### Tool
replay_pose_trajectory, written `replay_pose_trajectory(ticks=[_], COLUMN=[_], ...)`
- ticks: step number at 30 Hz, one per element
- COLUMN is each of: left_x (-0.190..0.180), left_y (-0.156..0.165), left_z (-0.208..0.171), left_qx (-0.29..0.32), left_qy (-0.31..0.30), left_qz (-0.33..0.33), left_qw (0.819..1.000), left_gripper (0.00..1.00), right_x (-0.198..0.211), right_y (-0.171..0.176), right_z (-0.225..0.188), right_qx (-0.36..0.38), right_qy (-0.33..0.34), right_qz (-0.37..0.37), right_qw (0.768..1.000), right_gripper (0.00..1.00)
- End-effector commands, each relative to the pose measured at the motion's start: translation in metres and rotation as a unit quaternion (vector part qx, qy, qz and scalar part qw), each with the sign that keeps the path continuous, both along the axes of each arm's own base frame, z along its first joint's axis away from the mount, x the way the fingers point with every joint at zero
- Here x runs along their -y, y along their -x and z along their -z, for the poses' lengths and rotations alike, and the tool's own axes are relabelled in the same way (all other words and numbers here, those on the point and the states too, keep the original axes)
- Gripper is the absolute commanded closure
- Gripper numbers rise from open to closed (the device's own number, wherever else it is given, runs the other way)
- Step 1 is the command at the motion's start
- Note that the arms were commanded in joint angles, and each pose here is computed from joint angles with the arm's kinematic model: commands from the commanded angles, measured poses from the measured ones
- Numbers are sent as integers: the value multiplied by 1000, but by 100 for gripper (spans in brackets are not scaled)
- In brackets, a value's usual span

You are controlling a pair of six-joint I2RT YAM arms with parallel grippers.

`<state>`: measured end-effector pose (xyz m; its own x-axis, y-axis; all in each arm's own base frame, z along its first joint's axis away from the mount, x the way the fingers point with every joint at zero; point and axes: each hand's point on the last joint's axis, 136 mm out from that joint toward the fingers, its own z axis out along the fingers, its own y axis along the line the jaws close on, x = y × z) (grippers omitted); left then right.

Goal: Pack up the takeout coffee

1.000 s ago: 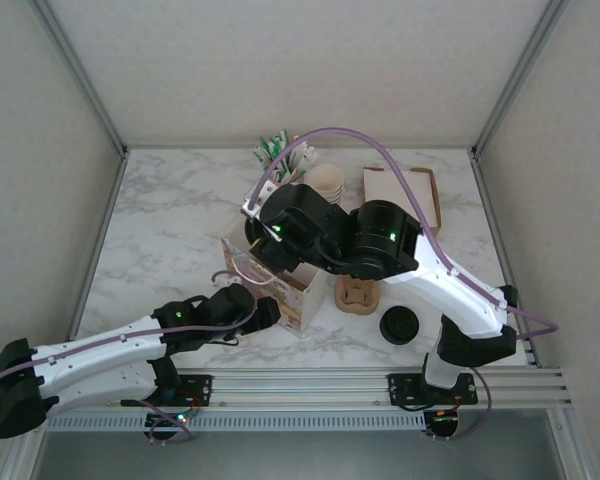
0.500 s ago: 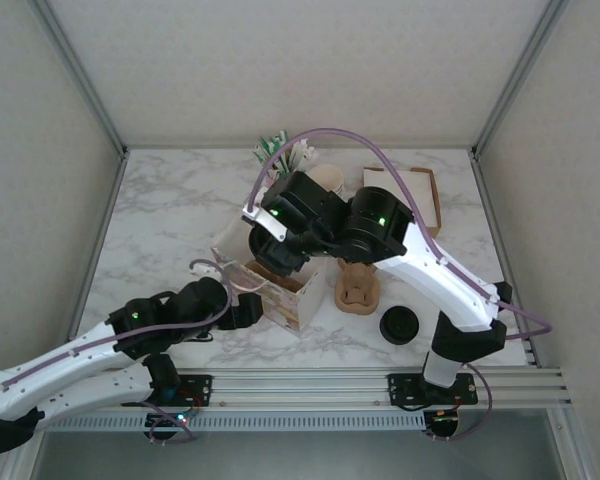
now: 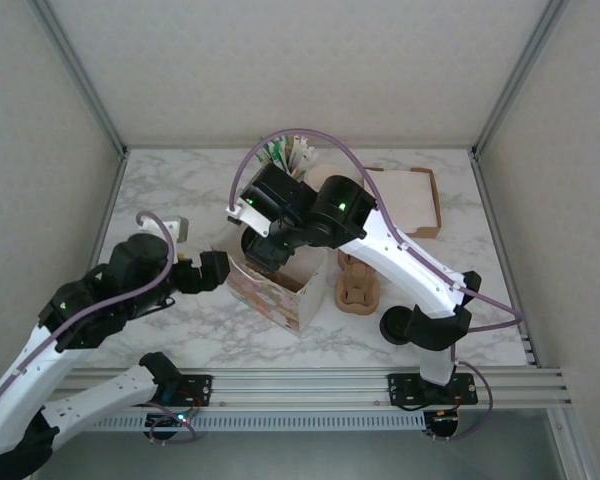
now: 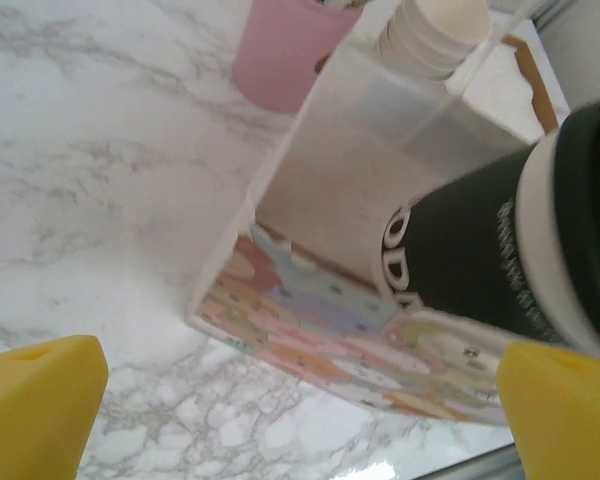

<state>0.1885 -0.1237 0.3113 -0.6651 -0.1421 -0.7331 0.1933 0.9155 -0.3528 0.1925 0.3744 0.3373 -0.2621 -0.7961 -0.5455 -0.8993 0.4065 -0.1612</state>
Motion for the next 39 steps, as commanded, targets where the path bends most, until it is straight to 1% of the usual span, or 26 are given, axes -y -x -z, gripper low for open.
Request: replay_pose_trajectory(ticks=[1,5,9,12,13,15,17,19,21,24,29,33,36,39], left_x=[2,-3,-14,-21,-22,-28,-36,-38,-36,-27,-25,-24,-16,-14], left_y=[-5,-23,-41,-57,-63,-77,-93,-105,-113,-118,-121,-119,-116,-114], left_z=[-14,-25,-25,-26,-21,-12,-5,0,4,14,31,37,40,42], left_qx=[9,10,-2,-1,-13,-37,-56,-64,-69,-71,-71,-74,-74,-77], left_qy=[-20,-7,5,21,27,47,79,107,122,131,131,133,148,147], left_qz=[34,20,-4,-22,-26,-43,-58,-59,-48,-19,-13,-9,6,12], left_qw=[999,1000,1000,1000,999,997,994,990,989,989,989,988,986,986], left_gripper=[2,6,9,9,8,9,11,12,12,11,10,10,9,9], right_x=[-1,-4,-8,-15,-17,-20,-23,-26,-28,-30,-32,-35,-35,-35], right_y=[-1,-6,-11,-11,-12,-14,-16,-17,-19,-22,-28,-30,-31,-34], right_z=[1,8,14,19,20,24,28,32,35,40,48,53,56,61], right_qx=[-11,-23,-33,-41,-41,-42,-44,-48,-50,-52,-60,-64,-65,-69], right_qy=[2,1,-1,-2,-2,0,1,3,6,9,11,12,14,16], right_qz=[-12,-11,-7,-10,-11,-11,-11,-12,-10,-8,-3,-5,-4,-1], right_qw=[1000,1000,999,999,999,999,999,999,999,999,998,998,998,997], right_gripper=[35,36,36,37,37,37,37,37,37,37,38,38,38,38])
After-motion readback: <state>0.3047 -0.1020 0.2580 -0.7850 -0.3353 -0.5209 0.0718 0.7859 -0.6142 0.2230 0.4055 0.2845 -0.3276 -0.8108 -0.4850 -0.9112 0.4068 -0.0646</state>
